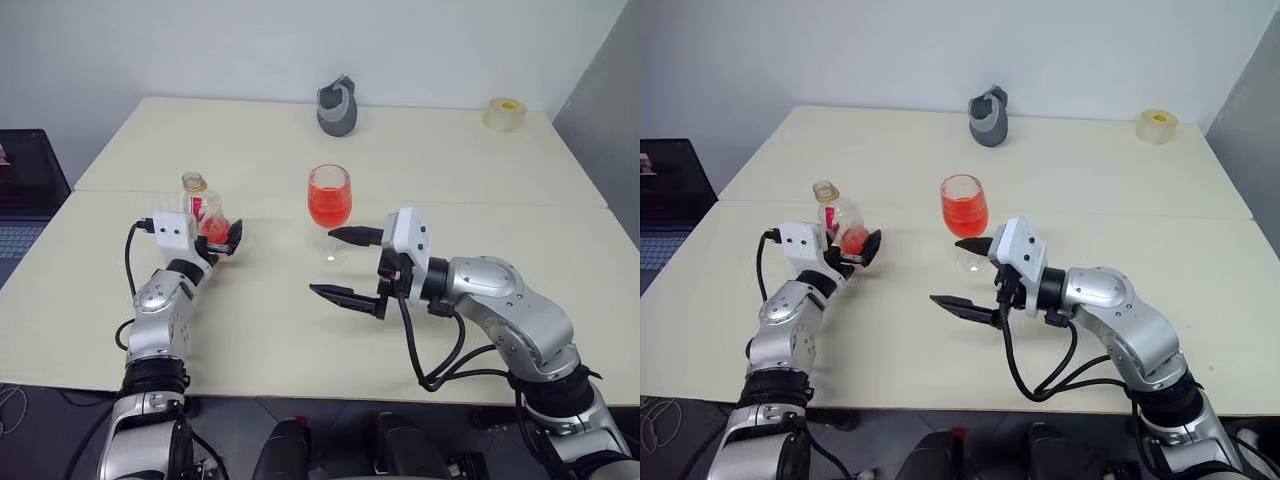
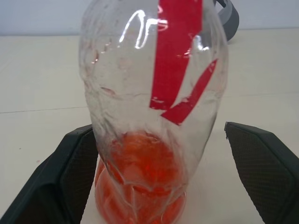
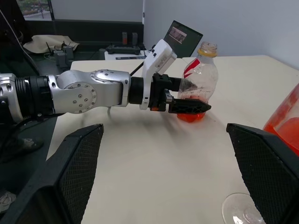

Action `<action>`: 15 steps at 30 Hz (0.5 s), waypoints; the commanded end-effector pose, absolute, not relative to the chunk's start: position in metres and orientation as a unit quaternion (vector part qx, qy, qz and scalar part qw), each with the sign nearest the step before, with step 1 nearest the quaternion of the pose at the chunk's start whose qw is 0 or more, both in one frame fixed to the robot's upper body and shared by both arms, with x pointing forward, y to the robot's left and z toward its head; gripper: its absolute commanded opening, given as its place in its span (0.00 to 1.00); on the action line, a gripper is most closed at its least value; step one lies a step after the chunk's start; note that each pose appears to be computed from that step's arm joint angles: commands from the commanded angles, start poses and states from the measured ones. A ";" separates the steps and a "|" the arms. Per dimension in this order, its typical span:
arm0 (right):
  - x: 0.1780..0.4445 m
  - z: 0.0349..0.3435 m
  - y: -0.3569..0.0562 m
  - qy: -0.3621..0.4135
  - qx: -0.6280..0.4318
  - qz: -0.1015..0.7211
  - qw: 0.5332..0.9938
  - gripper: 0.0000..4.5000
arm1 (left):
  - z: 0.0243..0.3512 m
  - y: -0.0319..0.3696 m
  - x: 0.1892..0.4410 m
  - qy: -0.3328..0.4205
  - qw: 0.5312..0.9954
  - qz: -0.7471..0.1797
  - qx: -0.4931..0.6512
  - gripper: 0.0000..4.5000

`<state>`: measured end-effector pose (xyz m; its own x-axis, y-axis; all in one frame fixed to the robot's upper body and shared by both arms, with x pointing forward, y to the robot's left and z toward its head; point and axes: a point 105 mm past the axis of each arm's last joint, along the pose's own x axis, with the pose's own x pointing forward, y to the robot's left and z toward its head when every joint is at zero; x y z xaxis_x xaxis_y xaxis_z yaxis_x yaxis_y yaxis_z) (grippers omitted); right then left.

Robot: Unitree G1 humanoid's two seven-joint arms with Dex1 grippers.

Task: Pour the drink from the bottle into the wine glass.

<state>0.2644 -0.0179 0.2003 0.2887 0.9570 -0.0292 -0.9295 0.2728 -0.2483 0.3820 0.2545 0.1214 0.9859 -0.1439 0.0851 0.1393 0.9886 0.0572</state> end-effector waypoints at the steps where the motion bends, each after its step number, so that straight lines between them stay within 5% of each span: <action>1: 0.259 0.213 -0.022 -0.091 -0.103 0.591 0.795 1.00 | 0.142 0.259 0.373 -0.080 0.994 -0.059 0.036 1.00; 15: 0.264 0.206 -0.045 -0.087 -0.071 0.516 0.849 1.00 | 0.148 0.274 0.332 -0.076 0.994 -0.039 0.061 1.00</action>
<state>0.2658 -0.0401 0.1949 0.4177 0.9085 0.0133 -0.8961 0.4143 -0.1593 0.3387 0.2705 0.1245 0.9934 -0.0846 0.0771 0.0776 0.9930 0.0895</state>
